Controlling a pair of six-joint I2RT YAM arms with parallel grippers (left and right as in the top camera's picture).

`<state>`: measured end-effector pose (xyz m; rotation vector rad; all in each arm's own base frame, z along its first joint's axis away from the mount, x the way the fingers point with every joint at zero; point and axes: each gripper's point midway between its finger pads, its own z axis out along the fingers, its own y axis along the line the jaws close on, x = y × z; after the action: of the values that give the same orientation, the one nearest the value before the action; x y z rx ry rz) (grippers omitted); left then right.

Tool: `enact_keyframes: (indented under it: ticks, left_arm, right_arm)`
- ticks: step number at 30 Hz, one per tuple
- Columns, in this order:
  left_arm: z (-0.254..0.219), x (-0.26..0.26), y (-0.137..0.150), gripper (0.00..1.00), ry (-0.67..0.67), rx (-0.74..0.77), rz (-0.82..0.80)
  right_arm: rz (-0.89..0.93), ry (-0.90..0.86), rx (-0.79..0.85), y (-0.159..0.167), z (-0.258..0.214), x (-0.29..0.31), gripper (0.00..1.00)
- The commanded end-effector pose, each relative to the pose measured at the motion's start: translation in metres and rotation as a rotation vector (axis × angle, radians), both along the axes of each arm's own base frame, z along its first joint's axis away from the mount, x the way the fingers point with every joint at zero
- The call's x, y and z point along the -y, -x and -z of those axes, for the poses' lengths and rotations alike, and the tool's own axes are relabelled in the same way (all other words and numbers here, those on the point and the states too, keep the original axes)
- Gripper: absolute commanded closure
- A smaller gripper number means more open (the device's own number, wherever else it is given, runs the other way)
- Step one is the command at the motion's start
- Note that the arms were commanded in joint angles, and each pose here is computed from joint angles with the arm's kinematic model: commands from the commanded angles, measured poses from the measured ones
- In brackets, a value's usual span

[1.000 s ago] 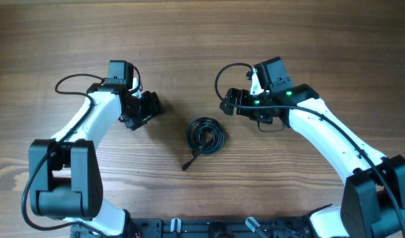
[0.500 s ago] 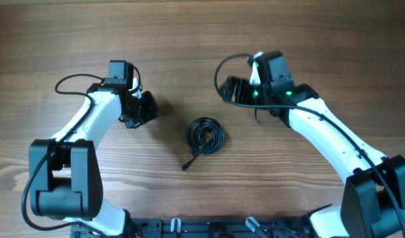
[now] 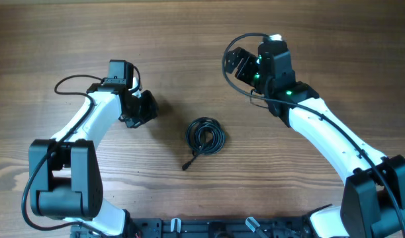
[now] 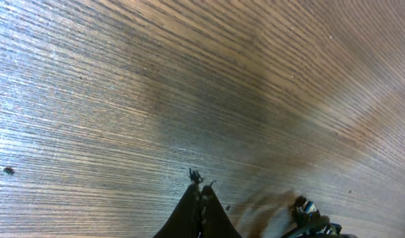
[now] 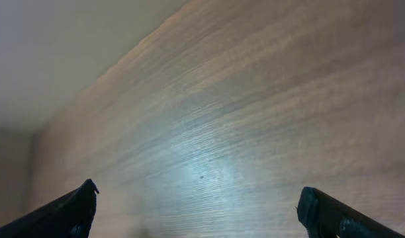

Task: Untangle cables
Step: 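Withdraw both grippers outward from the coil on the table, then lower the right gripper onto the coil and grasp its strands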

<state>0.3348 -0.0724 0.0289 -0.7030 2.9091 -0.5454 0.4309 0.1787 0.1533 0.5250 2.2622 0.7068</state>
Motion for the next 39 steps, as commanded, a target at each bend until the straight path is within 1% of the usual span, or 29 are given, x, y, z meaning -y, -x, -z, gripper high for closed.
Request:
enact_keyframes:
  ticks: [1,6,8,11,12,13,14,15,17,19,20,23,26,28,31,37,39]
  left_arm:
    - [-0.002,0.001,-0.001,0.96,0.015,-0.002,-0.029]
    - [-0.002,0.001,-0.001,0.96,0.014,-0.003,-0.029]
    - [-0.002,0.001,0.0,0.96,0.014,-0.004,-0.029]
    - [-0.002,0.001,-0.001,0.96,0.015,-0.002,-0.029]
    - [-0.003,0.001,-0.002,0.96,0.015,0.005,-0.029]
    - [-0.003,0.001,-0.003,0.96,0.015,0.007,-0.029]
    - [-0.003,0.001,-0.004,0.96,0.015,0.009,-0.029]
    - [-0.003,0.001,-0.004,0.96,0.015,0.013,-0.029]
    - [-0.003,0.001,-0.006,0.96,0.016,0.02,-0.029]
    - [-0.004,0.001,-0.008,0.96,0.016,0.028,-0.029]
    - [-0.004,0.001,-0.009,0.96,0.017,0.032,-0.029]
    - [-0.004,0.002,-0.01,0.96,0.017,0.038,-0.029]
    - [-0.004,0.002,-0.009,0.94,0.017,0.033,-0.029]
    - [-0.004,0.001,-0.009,0.92,0.016,0.032,-0.029]
    - [-0.004,0.001,-0.009,0.9,0.016,0.032,-0.029]
    - [-0.004,0.001,-0.009,0.9,0.017,0.033,-0.029]
    - [-0.004,0.001,-0.009,0.9,0.017,0.033,-0.029]
  right_arm:
    - [0.166,-0.158,-0.076,-0.002,0.0,0.003,0.0]
    - [0.107,-0.191,-0.231,0.024,0.02,-0.008,0.0]
    - [0.115,-0.165,-0.284,0.034,0.03,-0.004,0.0]
    - [0.078,-0.064,-0.426,0.066,0.055,0.006,0.0]
    - [-0.059,-0.026,-0.449,0.081,0.059,-0.002,0.28]
    - [-0.144,-0.015,-0.457,0.089,0.06,-0.009,0.61]
    - [-0.196,-0.013,-0.468,0.096,0.06,-0.013,0.76]
    - [-0.252,-0.015,-0.489,0.106,0.061,-0.019,0.83]
    - [-0.329,-0.008,-0.546,0.127,0.066,-0.026,0.88]
    - [-0.331,0.01,-0.602,0.142,0.073,-0.026,0.88]
    - [-0.339,0.015,-0.617,0.148,0.076,-0.027,0.87]
    - [-0.344,0.025,-0.667,0.165,0.089,-0.03,0.76]
    - [-0.372,0.036,-0.671,0.175,0.098,-0.036,0.7]
    - [-0.389,0.04,-0.668,0.18,0.103,-0.04,0.67]
    - [-0.417,0.051,-0.669,0.188,0.106,-0.046,0.64]
    - [-0.479,0.071,-0.637,0.195,0.106,-0.064,0.63]
    - [-0.475,0.105,-0.628,0.196,0.11,-0.065,0.63]
